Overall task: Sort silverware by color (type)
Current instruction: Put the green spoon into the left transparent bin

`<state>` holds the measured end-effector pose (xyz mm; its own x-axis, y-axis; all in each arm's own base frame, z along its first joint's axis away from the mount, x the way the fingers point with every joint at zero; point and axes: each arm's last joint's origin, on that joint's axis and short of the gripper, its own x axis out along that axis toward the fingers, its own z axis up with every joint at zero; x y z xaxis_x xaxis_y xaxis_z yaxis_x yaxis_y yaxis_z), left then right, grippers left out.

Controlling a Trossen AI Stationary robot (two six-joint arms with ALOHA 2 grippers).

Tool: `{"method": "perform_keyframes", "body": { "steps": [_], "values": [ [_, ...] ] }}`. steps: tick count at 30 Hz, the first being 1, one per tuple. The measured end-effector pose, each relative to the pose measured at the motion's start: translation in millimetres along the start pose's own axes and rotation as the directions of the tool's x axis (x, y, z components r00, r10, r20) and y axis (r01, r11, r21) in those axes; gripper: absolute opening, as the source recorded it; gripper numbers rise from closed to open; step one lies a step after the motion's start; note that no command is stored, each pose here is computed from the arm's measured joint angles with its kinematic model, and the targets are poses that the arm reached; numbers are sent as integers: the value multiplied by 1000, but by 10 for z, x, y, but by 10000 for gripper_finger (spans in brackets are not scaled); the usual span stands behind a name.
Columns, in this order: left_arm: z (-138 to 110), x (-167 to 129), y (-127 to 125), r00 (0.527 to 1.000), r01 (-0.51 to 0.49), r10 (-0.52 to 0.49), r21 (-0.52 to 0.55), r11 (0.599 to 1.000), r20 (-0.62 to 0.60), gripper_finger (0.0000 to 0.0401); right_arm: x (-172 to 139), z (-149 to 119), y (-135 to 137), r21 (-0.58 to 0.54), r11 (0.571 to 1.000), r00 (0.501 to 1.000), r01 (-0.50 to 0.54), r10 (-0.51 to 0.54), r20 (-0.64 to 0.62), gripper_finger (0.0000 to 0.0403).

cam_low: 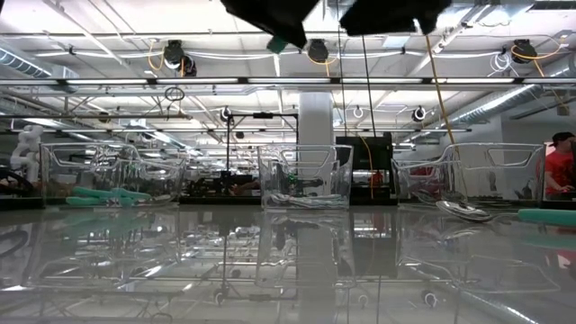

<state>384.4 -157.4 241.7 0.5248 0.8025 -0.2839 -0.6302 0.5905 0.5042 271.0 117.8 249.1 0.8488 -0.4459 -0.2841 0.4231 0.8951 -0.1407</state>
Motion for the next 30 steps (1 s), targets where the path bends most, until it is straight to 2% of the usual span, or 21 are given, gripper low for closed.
{"method": "perform_keyframes", "body": {
  "steps": [3, 8, 11, 15, 25, 30],
  "values": [
    [110, -63, 151, 997, 21, -18, 41, 999, -70, 80, -107, -92, -44, -28, 1000, 996, -1, -2, -85, 158],
    [209, -109, 449, 982, -4, 19, 79, 997, -188, 80, -294, -268, -80, -65, 998, 979, 5, -18, -205, 160],
    [287, -134, 639, 971, -42, 54, 56, 998, -234, 80, -366, -318, -65, -92, 996, 973, -9, -12, -229, 158],
    [364, -108, 828, 956, 3, 15, 62, 998, -295, 80, -414, -331, -39, -157, 987, 974, -39, 2, -229, 156],
    [602, 186, 1865, 915, 5, -7, -5, 1000, -404, 80, -417, -338, -42, -231, 971, 972, -56, 0, -233, 155],
    [518, 236, 2281, 901, -25, 16, -13, 1000, -434, 80, -447, -344, -21, -274, 959, 972, -80, 14, -233, 155]
  ]
}}
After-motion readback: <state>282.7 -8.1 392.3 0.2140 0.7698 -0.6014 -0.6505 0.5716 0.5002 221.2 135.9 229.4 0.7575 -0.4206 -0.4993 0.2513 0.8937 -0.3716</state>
